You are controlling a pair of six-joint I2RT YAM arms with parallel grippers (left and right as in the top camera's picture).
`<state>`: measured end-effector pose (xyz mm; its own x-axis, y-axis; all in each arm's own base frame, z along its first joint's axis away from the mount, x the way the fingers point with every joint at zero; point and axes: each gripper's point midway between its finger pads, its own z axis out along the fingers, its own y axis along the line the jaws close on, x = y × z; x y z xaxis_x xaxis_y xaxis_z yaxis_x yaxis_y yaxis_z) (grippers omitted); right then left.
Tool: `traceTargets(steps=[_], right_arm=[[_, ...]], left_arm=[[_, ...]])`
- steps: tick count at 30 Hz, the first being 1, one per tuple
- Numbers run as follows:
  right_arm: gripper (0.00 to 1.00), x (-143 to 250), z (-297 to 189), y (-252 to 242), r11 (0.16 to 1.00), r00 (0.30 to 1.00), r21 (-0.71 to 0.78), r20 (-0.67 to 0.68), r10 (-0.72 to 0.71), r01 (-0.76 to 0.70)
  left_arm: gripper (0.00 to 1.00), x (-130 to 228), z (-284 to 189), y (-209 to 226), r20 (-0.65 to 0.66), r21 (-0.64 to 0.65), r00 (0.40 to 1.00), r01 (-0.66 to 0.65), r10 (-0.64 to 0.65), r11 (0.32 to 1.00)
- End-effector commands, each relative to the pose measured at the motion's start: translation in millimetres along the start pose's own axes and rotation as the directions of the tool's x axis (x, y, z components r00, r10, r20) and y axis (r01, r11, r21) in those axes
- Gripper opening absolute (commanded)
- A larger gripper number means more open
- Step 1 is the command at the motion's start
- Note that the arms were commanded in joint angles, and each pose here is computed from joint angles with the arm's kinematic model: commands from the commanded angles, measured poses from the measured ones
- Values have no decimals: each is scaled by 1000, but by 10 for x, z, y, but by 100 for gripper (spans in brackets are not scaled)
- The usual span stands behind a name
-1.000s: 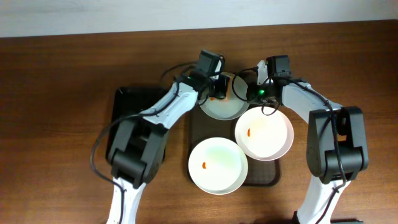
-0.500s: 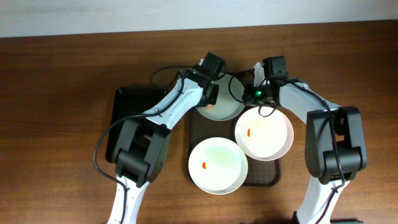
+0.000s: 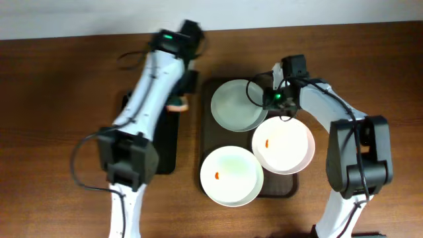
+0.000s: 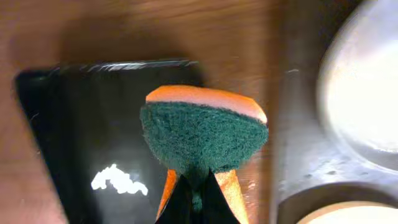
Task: Clean dirty plates on tray and stack at the side
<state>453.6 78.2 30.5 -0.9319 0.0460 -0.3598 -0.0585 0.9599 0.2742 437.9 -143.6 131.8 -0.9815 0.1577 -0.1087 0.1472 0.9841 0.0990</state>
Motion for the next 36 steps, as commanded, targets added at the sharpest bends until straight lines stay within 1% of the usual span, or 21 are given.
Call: traceTargets(steps=[1, 4, 7, 10, 13, 16, 17, 18, 19, 20, 21, 22, 24, 26, 27, 28, 30, 32, 34, 35, 36], right_arm=[[4, -422, -521, 122, 998, 991, 14, 118, -69, 68], [4, -471, -726, 181, 998, 993, 16, 96, -63, 62], [4, -460, -804, 200, 998, 996, 17, 73, -58, 57], [4, -459, -914, 214, 997, 996, 28, 51, -74, 72], [4, -486, -971, 234, 997, 996, 26, 53, -74, 73], [4, -433, -991, 234, 997, 997, 27, 34, -70, 69], [4, -435, -1007, 238, 997, 997, 27, 37, -73, 72], [4, -433, -1059, 263, 994, 994, 24, 41, -105, 104], [4, -431, -1119, 303, 992, 991, 23, 48, -128, 127], [4, -435, -1217, 407, 986, 984, 18, 62, -166, 165], [4, -433, -1290, 536, 981, 979, 8, 72, -192, 192], [4, -384, -1355, 781, 971, 968, -12, 78, -238, 239], [4, -229, -1315, 1262, 940, 940, -57, 70, -333, 337], [4, -20, -1228, 1787, 892, 895, -85, 69, -440, 445], [4, 21, -1201, 1989, 865, 863, -37, 91, -496, 501], [4, 41, -1184, 2193, 839, 833, -2, 125, -540, 544], [4, 24, -1083, 2535, 796, 774, 80, 193, -603, 600], [4, -63, -914, 2704, 768, 729, 184, 240, -641, 614], [4, -111, -776, 2975, 719, 656, 213, 300, -693, 662], [4, -101, -765, 3104, 660, 587, 229, 314, -746, 716], [4, -77, -797, 3307, 539, 450, 269, 328, -831, 798]], left_arm=[[0, 101, -181, 510, -54, 135, 990, 139, -133, 981], [0, 270, -182, 835, -119, 127, 982, 161, -146, 979], [0, 361, -23, 890, -163, 94, 977, 156, -139, 983], [0, 526, 407, 1024, -234, 56, 958, 183, -165, 982], [0, 469, 759, 955, -195, 51, 972, 146, -134, 988], [0, 679, 1036, 916, -248, 39, 961, 140, -126, 989], [24, 719, 1110, 868, -256, 60, 958, 145, -125, 988], [55, 733, 1134, 840, -260, 74, 958, 148, -124, 986], [71, 704, 1058, 849, -239, 76, 963, 148, -126, 986], [79, 630, 820, 885, -176, 82, 976, 148, -132, 986], [91, 582, 611, 939, -121, 86, 982, 156, -145, 984], [100, 546, 196, 1097, -21, 91, 983, 185, -184, 979], [100, 633, -420, 1501, 122, 94, 950, 276, -286, 957], [100, 915, -903, 2074, 228, 91, 864, 439, -448, 894], [100, 1111, -1106, 2407, 282, 82, 804, 524, -524, 848], [100, 1269, -1215, 2636, 311, 74, 756, 585, -576, 808], [100, 1480, -1277, 2931, 329, 61, 693, 662, -641, 747], [100, 1581, -1268, 3071, 328, 54, 664, 697, -672, 715], [100, 1607, -1268, 3103, 328, 52, 656, 706, -680, 706], [100, 1606, -1268, 3103, 328, 53, 656, 706, -680, 707], [100, 1606, -1268, 3103, 328, 53, 656, 706, -680, 707]])
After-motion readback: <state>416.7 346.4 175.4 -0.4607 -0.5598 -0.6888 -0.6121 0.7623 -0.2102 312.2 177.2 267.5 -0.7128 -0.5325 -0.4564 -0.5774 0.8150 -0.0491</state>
